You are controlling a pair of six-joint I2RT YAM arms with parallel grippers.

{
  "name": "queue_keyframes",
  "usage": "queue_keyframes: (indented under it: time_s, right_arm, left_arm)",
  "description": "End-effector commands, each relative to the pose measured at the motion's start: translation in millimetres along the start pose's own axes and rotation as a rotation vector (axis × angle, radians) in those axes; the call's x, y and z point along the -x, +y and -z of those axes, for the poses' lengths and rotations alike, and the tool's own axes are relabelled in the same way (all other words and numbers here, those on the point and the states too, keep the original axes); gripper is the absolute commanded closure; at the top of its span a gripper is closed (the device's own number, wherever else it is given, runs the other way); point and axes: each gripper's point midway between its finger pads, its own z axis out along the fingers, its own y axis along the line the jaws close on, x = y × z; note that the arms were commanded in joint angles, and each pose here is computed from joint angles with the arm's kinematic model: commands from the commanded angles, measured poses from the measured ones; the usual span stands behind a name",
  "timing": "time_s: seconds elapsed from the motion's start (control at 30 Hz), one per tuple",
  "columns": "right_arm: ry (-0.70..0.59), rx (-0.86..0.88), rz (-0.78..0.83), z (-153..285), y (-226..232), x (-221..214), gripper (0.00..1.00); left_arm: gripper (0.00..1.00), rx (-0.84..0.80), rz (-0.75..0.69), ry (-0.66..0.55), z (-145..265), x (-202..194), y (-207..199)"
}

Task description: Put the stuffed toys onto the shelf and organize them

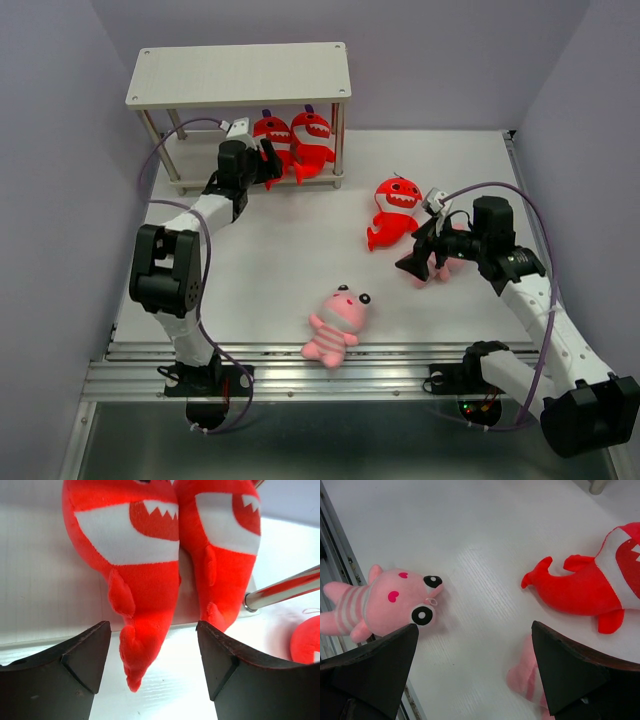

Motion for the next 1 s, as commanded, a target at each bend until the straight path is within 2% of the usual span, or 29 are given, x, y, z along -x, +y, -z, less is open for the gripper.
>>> queue_keyframes:
  time_s: [0.0,0.13,0.27,0.33,0.4,0.43,0.53,0.6,0.63,0.67,0.7,0.73,0.8,0.87,0.9,0.97]
  right_arm:
    - [-0.018,-0.020,0.037,-1.7,-7.2,1.8,0.00]
    - [-0.017,-0.028,0.041,-1.6,-8.7,1.7,0.00]
    - [-0.010,-0.040,0.042,-1.8,-11.4,0.1,0.00]
    - [-0.002,-0.049,0.041,-2.4,-13.6,-2.1,0.00]
    - [0.005,-0.077,0.044,-1.7,-18.9,-2.3,0.00]
    - [0.012,-0.090,0.044,-2.0,-21.9,-3.7,0.00]
    - [0.019,-0.126,0.038,-4.8,-32.3,-4.5,0.00]
    - [0.026,-0.132,0.006,-9.7,-37.4,-6.5,0.00]
    - [0.022,-0.142,-0.017,-10.8,-41.2,-0.7,0.00]
    - [0.035,-0.167,-0.052,-15.1,-52.1,3.7,0.00]
    - [0.062,-0.183,-0.072,-18.8,-58.5,-4.6,0.00]
    - [0.053,-0.212,-0.090,-19.6,-67.9,7.5,0.00]
    - [0.091,-0.291,-0.166,-28.3,-93.0,3.7,0.00]
    - [0.074,-0.350,-0.187,-32.0,-113.5,21.7,0.00]
    - [0.108,-0.388,-0.223,-39.8,-128.9,13.2,0.00]
    - [0.086,-0.445,-0.266,-45.0,-148.8,28.1,0.00]
  left_arm:
    - [0.19,-0.008,-0.007,-0.106,25.2,40.8,-10.7]
    - [0.19,0.044,-0.002,-0.111,38.3,46.1,-0.2]
    - [0.18,0.062,-0.013,-0.156,69.6,63.0,0.8]
    - [0.18,0.066,-0.012,-0.145,83.3,57.6,2.6]
    - [0.18,0.042,-0.014,-0.185,107.9,71.0,-5.8]
    - [0.15,0.036,-0.010,-0.169,115.4,60.8,-5.3]
    - [0.13,-0.042,-0.007,-0.218,169.5,73.2,-24.0]
    - [0.11,-0.079,-0.005,-0.232,191.8,71.8,-31.0]
    - [0.06,-0.105,-0.003,-0.212,200.2,58.9,-33.0]
    - [0.01,-0.136,-0.001,-0.230,219.2,53.8,-36.9]
    - [0.01,-0.155,-0.004,-0.273,232.6,63.9,-42.6]
    - [0.01,-0.162,0.000,-0.258,237.5,49.6,-40.0]
    - [0.01,-0.195,-0.001,-0.301,260.9,43.9,-43.1]
    - [0.01,-0.219,-0.010,-0.350,281.7,44.7,-46.4]
    - [0.01,-0.222,-0.018,-0.361,286.9,43.1,-45.9]
    - [0.01,-0.236,-0.033,-0.377,296.6,35.9,-45.9]
